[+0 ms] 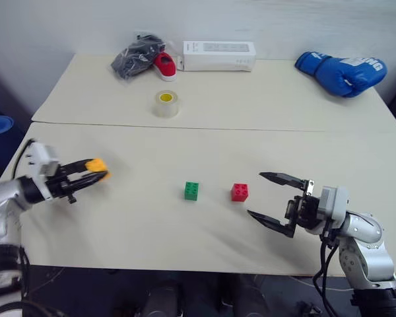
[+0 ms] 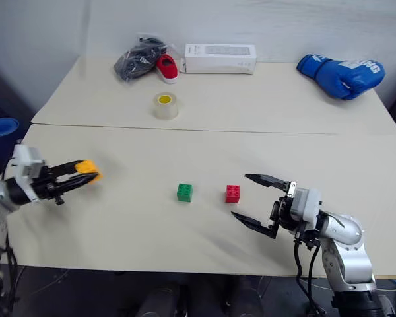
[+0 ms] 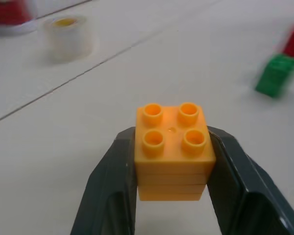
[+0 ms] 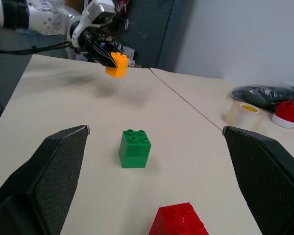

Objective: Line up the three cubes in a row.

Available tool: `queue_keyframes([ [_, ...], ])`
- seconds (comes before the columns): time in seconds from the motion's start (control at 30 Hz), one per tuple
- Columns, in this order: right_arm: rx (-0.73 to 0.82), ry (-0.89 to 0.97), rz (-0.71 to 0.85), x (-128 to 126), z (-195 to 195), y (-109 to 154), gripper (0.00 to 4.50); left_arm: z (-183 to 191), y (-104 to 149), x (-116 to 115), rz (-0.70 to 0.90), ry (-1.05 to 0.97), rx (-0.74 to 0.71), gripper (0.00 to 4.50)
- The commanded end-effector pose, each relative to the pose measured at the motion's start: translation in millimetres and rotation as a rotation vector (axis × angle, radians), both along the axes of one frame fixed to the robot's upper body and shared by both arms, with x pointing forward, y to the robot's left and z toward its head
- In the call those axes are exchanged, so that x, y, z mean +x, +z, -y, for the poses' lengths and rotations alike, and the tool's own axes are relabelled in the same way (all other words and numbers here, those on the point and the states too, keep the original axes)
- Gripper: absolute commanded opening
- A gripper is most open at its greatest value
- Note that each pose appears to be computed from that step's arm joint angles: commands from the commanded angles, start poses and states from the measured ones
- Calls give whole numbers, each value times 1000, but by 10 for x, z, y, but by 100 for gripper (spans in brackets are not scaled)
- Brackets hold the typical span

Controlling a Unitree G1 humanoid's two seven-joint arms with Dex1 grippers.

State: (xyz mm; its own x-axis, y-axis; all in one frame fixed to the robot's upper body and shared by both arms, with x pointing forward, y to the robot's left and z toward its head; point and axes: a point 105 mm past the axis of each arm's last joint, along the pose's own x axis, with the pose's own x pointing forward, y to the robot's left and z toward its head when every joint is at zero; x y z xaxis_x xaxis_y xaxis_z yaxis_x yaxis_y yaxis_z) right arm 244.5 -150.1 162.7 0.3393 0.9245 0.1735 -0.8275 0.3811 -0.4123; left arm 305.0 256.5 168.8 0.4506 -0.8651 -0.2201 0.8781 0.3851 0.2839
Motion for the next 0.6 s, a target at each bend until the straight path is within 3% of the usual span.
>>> queue_keyframes([
  [0.03,-9,-15,24,-29,86,53,450,241,-199,-84,-35,-289,177,150],
  [0.23,-26,-46,25,-80,121,74,450,471,-405,80,-32,-422,295,150],
  [0.6,-42,-90,17,-136,188,72,450,674,-533,185,-59,-467,256,150],
])
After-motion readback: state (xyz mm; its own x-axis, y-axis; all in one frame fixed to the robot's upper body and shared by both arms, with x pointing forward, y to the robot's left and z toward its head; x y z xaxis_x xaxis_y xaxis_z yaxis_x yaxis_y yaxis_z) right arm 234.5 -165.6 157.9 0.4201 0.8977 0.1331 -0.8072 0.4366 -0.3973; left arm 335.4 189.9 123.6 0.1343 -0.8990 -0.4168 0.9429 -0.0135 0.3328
